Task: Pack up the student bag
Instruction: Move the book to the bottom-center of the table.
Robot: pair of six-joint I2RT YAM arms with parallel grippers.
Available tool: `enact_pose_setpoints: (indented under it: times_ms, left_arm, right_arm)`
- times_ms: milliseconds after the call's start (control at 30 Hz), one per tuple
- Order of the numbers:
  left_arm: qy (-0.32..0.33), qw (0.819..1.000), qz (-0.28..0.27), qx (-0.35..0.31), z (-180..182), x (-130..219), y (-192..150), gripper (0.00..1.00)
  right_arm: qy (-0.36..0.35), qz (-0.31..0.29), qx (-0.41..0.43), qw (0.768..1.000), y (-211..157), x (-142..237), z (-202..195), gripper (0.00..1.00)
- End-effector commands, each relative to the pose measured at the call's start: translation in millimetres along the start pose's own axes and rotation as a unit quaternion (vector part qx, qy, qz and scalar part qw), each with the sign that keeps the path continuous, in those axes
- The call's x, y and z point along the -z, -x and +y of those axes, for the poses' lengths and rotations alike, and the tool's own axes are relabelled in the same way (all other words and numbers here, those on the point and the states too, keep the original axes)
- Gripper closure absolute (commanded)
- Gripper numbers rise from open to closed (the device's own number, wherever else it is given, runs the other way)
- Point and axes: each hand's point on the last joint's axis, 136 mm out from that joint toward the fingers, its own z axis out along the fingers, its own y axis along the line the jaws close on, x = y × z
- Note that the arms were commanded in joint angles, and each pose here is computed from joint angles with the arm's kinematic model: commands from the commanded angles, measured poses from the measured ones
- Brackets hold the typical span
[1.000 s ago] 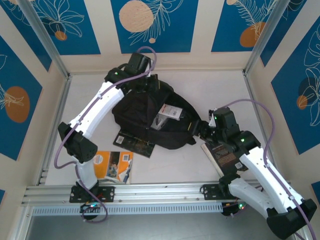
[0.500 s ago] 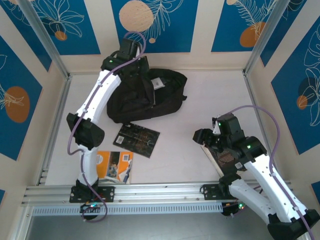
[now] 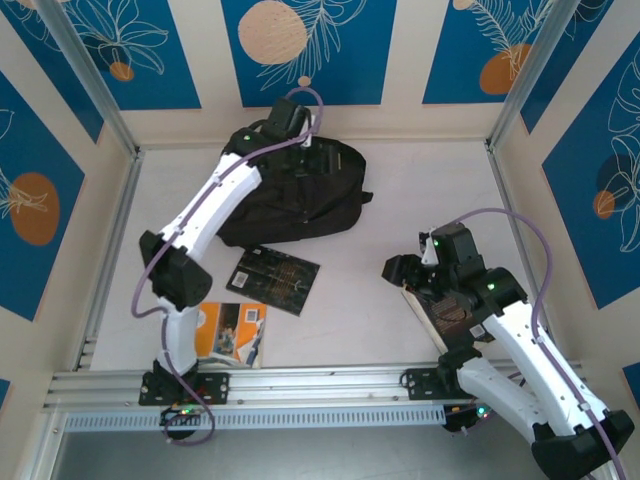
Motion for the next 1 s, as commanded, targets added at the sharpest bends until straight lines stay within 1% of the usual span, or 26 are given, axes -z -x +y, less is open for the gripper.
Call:
enact_pose_setpoints:
  times_ms: [0,100,167,233,267,333,367,400,433,533,633,667,700,767,833,867,967]
  left_arm:
    - [0.041,0.999,-0.024,0.016,19.5,46.7,-16.4,0.38]
    - [0.088,0.994,-0.043,0.045,54.8,65.6,-47.8,0.33]
    - [0.122,0.989,-0.043,0.074,82.0,74.1,-74.5,0.31]
    - [0.156,0.981,-0.023,0.111,109.7,77.5,-107.9,0.25]
    - [0.182,0.973,-0.008,0.140,127.3,80.0,-127.6,0.22]
    - [0.213,0.959,0.021,0.187,153.3,82.5,-162.2,0.20]
    - [0.226,0.950,0.032,0.211,164.5,84.1,-179.3,0.19]
    - [0.245,0.938,0.044,0.239,176.2,86.9,-198.1,0.14]
    - [0.259,0.928,0.053,0.261,185.6,87.7,-213.3,0.12]
    - [0.268,0.910,0.082,0.306,202.1,79.2,-253.2,0.12]
    - [0.266,0.904,0.113,0.317,210.3,63.9,-280.7,0.12]
    - [0.264,0.902,0.126,0.318,211.2,58.4,-287.3,0.12]
    - [0.256,0.906,0.134,0.310,210.3,51.9,-289.0,0.13]
    - [0.234,0.921,0.139,0.280,204.7,40.9,-280.9,0.15]
    - [0.216,0.938,0.135,0.234,197.8,34.2,-263.3,0.16]
    - [0.218,0.943,0.132,0.214,197.2,32.0,-254.4,0.16]
    - [0.253,0.945,0.123,0.168,204.9,29.6,-230.6,0.15]
  right_arm:
    - [0.020,0.022,0.017,0.999,-5.3,-6.1,6.0,0.48]
    - [0.018,0.034,0.027,0.999,-9.4,-10.2,6.2,0.49]
    - [0.019,0.045,0.032,0.998,-14.6,-15.7,5.6,0.50]
    - [0.017,0.057,0.038,0.997,-20.9,-22.1,5.6,0.50]
    - [0.015,0.065,0.040,0.997,-24.3,-25.9,5.9,0.51]
    - [0.009,0.078,0.048,0.996,-30.2,-33.2,6.7,0.51]
    - [0.005,0.082,0.053,0.995,-31.8,-36.6,8.0,0.51]
    - [0.001,0.086,0.059,0.995,-33.1,-40.1,9.5,0.51]
    - [-0.003,0.090,0.065,0.994,-34.3,-43.0,11.1,0.51]
    - [-0.017,0.105,0.080,0.991,-37.7,-53.5,15.3,0.51]
    - [-0.025,0.127,0.085,0.988,-43.7,-64.6,18.2,0.51]
    - [-0.027,0.136,0.086,0.987,-46.2,-67.9,19.1,0.51]
    - [-0.029,0.143,0.088,0.985,-48.8,-70.4,19.7,0.51]
    - [-0.032,0.153,0.095,0.983,-54.0,-73.7,20.7,0.51]
    - [-0.036,0.156,0.096,0.982,-57.0,-75.7,19.3,0.51]
    - [-0.037,0.158,0.094,0.982,-58.6,-76.0,18.2,0.51]
    - [-0.041,0.161,0.089,0.982,-60.9,-76.5,14.4,0.51]
